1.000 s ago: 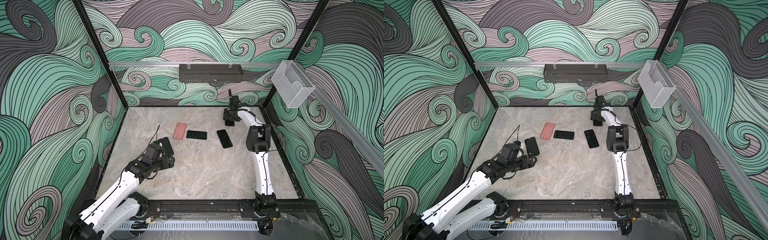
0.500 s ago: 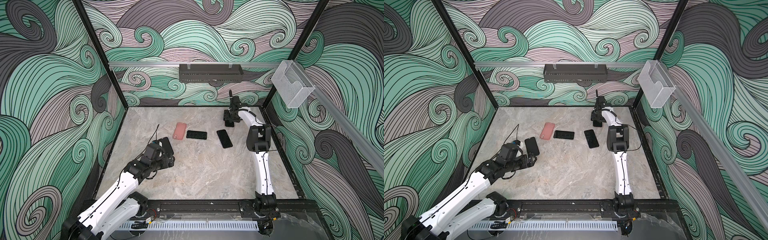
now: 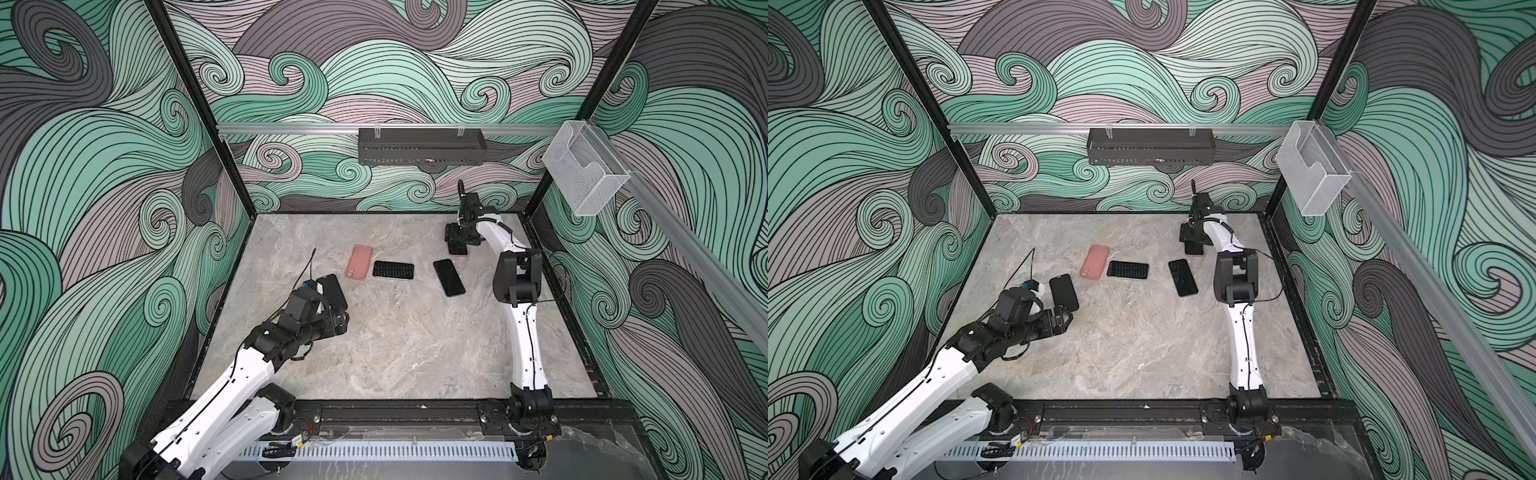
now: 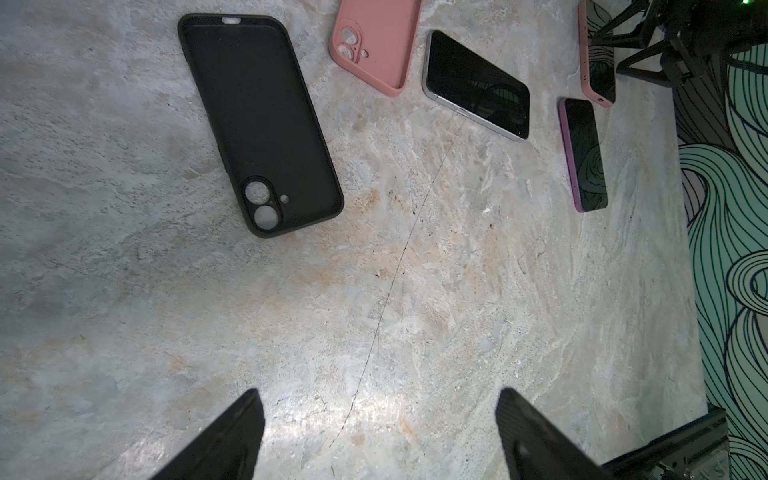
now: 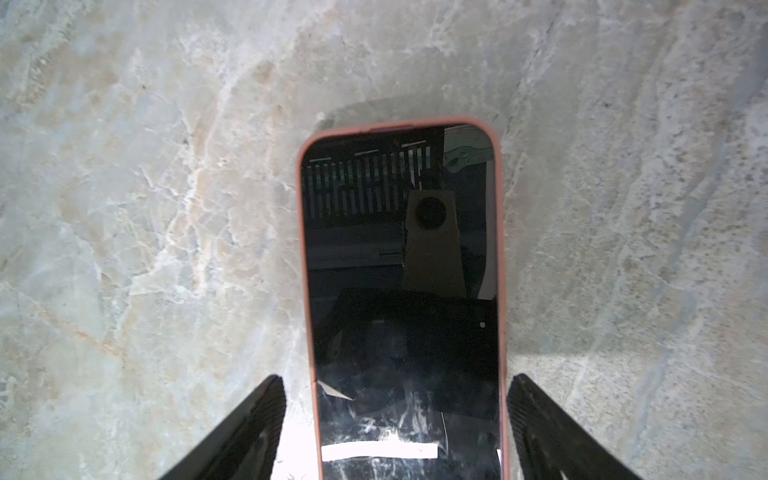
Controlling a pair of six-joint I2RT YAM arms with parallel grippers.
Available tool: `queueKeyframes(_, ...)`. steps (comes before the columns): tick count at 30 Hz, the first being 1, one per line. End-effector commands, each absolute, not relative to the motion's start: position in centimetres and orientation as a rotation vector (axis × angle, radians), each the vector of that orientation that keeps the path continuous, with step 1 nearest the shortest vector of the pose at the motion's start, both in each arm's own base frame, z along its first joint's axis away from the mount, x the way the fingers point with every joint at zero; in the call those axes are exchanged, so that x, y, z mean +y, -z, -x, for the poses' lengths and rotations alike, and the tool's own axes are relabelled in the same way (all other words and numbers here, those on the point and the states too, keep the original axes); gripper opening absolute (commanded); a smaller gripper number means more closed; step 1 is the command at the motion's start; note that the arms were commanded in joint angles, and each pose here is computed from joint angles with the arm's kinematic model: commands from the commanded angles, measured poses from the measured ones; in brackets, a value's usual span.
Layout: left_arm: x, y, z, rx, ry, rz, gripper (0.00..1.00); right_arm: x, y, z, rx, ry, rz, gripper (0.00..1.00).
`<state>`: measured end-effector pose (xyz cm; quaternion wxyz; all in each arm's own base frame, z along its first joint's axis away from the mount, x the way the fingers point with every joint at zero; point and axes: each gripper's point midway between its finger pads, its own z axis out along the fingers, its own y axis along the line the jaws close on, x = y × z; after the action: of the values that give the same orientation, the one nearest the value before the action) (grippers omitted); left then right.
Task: Put the phone into the phone case
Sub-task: 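Open the right gripper and lift it off the placed cased phone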
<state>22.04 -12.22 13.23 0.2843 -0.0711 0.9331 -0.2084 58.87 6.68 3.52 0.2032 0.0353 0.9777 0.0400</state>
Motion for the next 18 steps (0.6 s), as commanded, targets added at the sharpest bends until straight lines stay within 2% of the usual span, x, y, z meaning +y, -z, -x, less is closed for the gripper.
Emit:
queueKeyframes(1,-12.0,-14.5,-22.1,2.475,0.563,0.193,0.89,6.4,-4.6,-58.7,2.724,-0.127,-0.102,0.87)
queueKeyframes(5,-11.9,-14.5,-22.2,2.477,0.554,0.201,0.89,6.8,-5.8,-58.2,2.714,-0.153,-0.064,0.88)
queueKeyframes(12,-11.7,-14.2,-22.5,2.480,0.532,0.229,0.89,7.3,-10.6,-56.8,2.601,-0.169,0.022,0.84)
queueKeyframes(18,-11.1,-13.9,-23.0,2.473,0.498,0.288,0.87,9.1,-14.3,-53.7,2.560,-0.248,0.101,0.79)
